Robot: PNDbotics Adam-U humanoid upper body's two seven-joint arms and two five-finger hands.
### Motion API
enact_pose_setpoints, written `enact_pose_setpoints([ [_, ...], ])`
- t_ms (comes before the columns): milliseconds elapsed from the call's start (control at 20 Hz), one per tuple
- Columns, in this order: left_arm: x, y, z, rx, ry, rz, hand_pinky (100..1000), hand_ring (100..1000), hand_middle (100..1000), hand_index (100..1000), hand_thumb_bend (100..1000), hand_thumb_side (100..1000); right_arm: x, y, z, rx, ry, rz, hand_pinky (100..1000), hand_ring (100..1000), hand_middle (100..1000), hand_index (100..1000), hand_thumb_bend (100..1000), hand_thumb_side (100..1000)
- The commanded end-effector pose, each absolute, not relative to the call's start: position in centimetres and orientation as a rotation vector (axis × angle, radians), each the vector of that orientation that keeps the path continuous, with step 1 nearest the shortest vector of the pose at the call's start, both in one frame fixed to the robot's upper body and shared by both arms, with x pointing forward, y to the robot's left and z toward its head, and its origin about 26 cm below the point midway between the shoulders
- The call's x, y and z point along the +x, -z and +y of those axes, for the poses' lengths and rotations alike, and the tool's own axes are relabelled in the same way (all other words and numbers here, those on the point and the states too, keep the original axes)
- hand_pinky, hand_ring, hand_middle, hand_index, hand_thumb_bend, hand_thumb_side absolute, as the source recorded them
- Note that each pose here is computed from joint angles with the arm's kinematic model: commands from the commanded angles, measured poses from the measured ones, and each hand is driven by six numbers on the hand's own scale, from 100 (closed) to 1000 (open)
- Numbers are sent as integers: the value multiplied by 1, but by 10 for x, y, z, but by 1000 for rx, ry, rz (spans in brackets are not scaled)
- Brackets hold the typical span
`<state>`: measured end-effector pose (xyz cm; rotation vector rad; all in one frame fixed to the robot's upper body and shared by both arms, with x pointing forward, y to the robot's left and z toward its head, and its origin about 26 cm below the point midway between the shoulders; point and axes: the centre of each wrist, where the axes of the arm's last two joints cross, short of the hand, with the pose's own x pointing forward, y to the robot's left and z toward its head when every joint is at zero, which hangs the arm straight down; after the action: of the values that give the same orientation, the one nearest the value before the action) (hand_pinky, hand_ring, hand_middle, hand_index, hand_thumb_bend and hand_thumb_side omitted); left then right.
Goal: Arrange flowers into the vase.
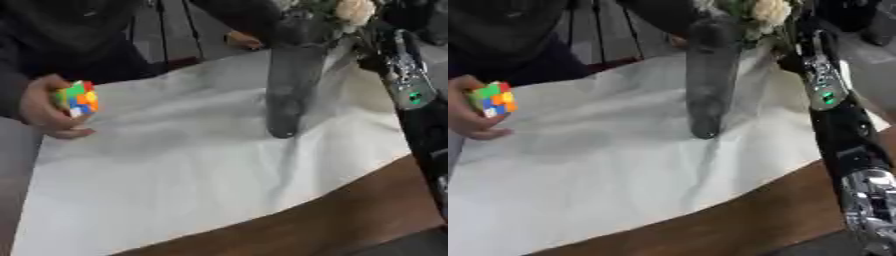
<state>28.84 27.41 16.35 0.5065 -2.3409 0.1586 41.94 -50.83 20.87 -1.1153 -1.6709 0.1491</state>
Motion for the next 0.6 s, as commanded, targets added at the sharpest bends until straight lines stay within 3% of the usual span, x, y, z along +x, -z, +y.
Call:
enact_pose_setpoints([
  [50,287,-172,279,535,-146,-2369,720,667,643,833,523,967,409,-238,-524,-1168,-126,-1725,100,100,100,185,246,170],
  [300,287,-172,279,538,-147,-2370,720,667,643,832,524,967,410,-237,-523,-1159,-147,-1754,100,316,230,287,237,235],
  [450,287,-171,279,538,-146,-2368,721,667,642,832,524,968,410,-236,-523,-1163,-165,-1761,252,392,334,250,202,269],
  [600,287,-171,279,539,-147,-2367,721,667,642,832,524,967,410,-236,-523,-1171,-160,-1765,285,411,357,225,193,267],
])
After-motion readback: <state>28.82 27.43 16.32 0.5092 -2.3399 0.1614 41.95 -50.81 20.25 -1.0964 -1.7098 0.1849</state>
